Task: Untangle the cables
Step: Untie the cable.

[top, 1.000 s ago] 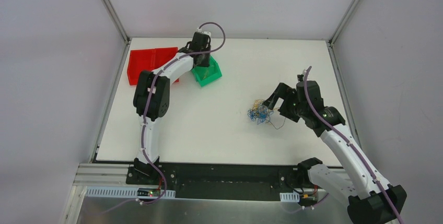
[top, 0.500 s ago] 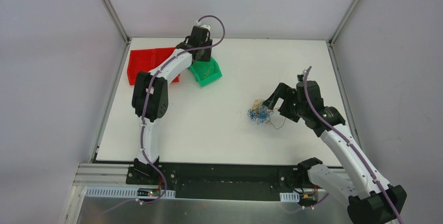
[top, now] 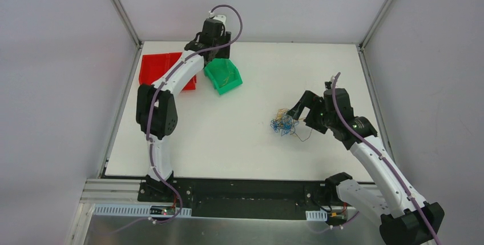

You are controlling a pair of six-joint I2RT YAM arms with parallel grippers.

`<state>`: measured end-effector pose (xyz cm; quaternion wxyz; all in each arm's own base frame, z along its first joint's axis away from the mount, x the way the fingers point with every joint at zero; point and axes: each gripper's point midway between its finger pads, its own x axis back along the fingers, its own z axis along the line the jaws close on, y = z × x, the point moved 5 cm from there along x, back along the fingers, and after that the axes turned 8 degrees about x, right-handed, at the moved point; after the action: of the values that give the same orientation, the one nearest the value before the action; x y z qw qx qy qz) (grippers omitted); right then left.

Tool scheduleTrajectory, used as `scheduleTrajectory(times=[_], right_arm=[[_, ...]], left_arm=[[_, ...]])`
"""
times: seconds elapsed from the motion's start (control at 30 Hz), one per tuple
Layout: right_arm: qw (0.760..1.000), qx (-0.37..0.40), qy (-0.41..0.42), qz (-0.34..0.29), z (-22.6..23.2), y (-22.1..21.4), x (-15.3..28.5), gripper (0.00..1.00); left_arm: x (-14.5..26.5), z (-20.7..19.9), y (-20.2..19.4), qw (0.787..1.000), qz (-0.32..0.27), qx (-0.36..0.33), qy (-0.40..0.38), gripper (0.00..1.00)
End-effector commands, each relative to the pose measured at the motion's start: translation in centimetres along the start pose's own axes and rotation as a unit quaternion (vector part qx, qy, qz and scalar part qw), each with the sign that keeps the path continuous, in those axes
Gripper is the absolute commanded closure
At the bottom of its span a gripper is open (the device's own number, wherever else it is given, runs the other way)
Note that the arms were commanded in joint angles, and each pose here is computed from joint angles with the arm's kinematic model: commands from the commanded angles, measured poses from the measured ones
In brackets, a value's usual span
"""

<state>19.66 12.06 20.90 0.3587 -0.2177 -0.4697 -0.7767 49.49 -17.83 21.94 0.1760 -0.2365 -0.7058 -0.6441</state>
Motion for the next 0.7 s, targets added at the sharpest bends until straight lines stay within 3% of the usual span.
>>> scheduleTrajectory(times=[0.0, 0.13, 0.4, 0.67], right_arm=[[1.0, -0.004, -0.01, -0.004, -0.4, 0.0, 0.2, 0.01], [0.999, -0.006, -0.036, 0.003, -1.2, -0.3, 0.0, 0.01], [0.996, -0.019, -0.081, 0.032, -3.2, -2.0, -0.5, 0.01], [0.995, -0.035, -0.096, 0.013, -4.5, -2.7, -1.2, 0.03]], left_arm=[[4.0, -0.9, 3.0, 0.999, -0.033, 0.011, -0.02, 0.4], [6.8, -3.0, 2.5, 0.997, -0.028, 0.025, -0.064, 0.35], [12.9, -6.4, -3.8, 0.989, 0.031, 0.04, -0.139, 0.05], [17.4, -5.8, -9.6, 0.983, 0.058, 0.044, -0.17, 0.02]])
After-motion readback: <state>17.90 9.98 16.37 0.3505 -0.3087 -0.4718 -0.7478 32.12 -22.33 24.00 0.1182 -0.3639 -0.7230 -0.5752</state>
